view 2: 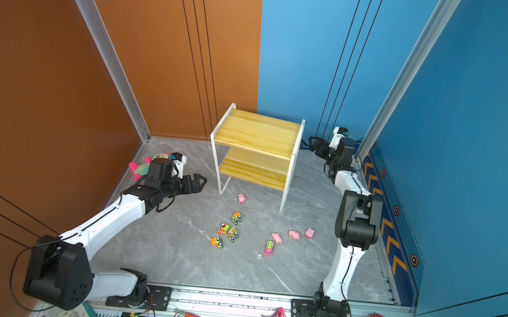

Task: Organize plastic toys on shelves
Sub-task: Move the shelf to the top-center of the table.

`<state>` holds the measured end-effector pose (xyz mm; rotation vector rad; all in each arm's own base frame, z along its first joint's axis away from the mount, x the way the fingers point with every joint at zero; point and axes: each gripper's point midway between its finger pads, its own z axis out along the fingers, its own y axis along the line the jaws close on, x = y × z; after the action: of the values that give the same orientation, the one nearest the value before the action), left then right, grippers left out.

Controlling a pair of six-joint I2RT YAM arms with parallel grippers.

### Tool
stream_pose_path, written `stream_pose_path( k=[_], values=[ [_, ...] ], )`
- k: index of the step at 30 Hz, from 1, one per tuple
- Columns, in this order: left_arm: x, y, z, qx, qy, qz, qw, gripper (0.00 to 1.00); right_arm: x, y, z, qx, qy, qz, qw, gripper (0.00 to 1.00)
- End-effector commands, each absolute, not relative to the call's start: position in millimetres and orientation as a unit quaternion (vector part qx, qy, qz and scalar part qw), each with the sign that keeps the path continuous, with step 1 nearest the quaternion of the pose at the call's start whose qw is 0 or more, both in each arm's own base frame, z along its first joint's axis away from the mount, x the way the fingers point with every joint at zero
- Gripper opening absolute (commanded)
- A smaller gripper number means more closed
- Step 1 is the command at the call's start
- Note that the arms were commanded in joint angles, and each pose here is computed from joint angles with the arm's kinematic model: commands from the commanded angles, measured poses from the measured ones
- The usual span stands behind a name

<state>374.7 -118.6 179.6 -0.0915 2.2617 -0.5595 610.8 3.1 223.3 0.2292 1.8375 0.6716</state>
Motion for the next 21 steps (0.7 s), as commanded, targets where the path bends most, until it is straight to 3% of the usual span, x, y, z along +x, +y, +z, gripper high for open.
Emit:
stream_pose_path(
  k=[1,12,21],
  values=[
    [372.5,-119.2,170.9,-0.023,0.897,-0.201,0.392,0.98,588.2,-3.4,243.6,0.122,0.774,0.276,0.557,0.93],
    [371.6,-140.9,176.8,0.010,0.883,-0.239,0.405,0.95,455.9,3.0,228.0,0.203,0.779,0.231,0.547,0.92],
    [387.3,-152.2,191.2,0.017,0.869,-0.263,0.419,0.89,364.0,56.2,221.3,0.156,0.786,0.211,0.560,0.91]
  ],
)
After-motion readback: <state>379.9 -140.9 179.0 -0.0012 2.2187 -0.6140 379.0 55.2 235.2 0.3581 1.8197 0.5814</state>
